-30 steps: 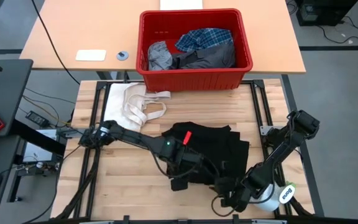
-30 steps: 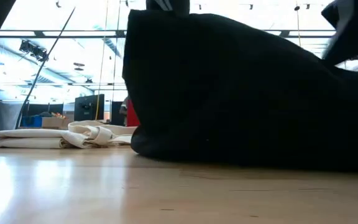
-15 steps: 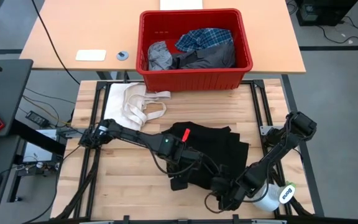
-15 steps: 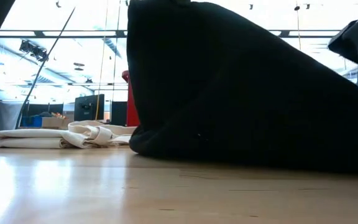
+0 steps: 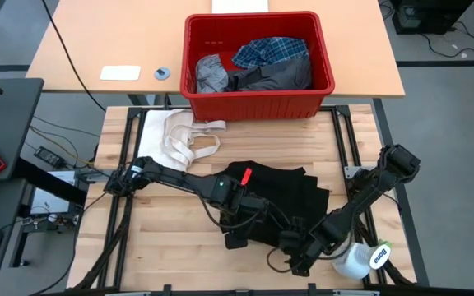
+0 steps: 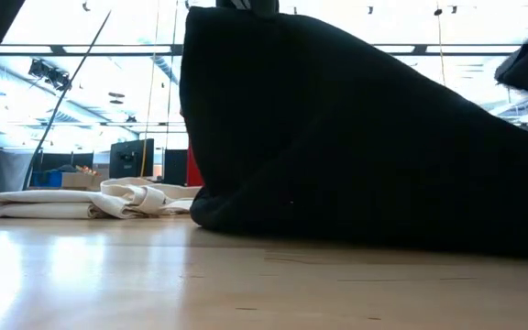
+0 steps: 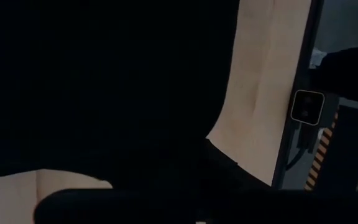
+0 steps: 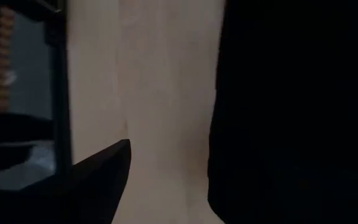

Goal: Fold Laundry from Bin
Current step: Fold the black shirt

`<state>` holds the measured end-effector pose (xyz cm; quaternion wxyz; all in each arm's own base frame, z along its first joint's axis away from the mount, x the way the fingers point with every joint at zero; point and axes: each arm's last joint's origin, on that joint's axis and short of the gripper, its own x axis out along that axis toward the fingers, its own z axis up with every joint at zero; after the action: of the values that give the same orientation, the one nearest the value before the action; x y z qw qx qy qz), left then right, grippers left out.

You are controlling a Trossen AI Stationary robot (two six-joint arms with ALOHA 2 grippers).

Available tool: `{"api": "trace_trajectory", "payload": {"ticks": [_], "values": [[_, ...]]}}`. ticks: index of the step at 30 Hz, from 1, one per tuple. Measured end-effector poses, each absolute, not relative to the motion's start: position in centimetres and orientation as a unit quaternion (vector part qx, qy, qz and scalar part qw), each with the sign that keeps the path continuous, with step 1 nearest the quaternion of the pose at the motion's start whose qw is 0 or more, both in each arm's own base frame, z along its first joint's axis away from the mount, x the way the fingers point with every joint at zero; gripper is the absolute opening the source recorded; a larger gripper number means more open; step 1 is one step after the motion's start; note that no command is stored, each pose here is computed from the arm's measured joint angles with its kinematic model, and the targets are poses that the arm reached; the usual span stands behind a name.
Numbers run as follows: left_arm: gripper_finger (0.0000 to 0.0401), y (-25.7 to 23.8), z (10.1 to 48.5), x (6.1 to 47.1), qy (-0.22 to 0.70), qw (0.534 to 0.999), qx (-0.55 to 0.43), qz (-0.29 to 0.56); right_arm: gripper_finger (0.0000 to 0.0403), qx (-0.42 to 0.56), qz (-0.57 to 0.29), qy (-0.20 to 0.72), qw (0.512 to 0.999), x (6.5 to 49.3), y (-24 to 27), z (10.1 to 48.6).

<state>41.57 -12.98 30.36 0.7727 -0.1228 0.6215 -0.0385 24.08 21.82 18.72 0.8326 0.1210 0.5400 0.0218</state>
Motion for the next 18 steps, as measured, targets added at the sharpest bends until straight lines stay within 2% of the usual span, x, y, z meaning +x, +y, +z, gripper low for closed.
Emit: {"api": "trace_trajectory", "payload": {"ticks": [3,6,10,15,18], "values": [[0.0006,-12.9,30.3,41.5,0.625,0.771,-0.121,-0.036,0.0373,0.068,-0.022,0.5,0.863,22.3,22.5,20.4],[0.0006,-13.0,30.3,41.5,0.624,0.771,-0.122,-0.035,0.0367,-0.005,-0.064,0.407,0.911,20.8,23.6,21.2],[0.0006,-12.8,30.3,41.5,0.626,0.768,-0.135,-0.032,0.0364,-0.079,-0.089,0.346,0.931,20.3,24.6,19.2],[0.0007,-12.6,30.4,41.6,0.628,0.764,-0.145,-0.036,0.0364,-0.027,-0.076,0.377,0.923,22.0,24.8,16.5],[0.0007,-12.4,30.4,41.7,0.628,0.763,-0.148,-0.034,0.0363,-0.009,-0.105,0.393,0.913,22.5,24.4,15.1]]}}
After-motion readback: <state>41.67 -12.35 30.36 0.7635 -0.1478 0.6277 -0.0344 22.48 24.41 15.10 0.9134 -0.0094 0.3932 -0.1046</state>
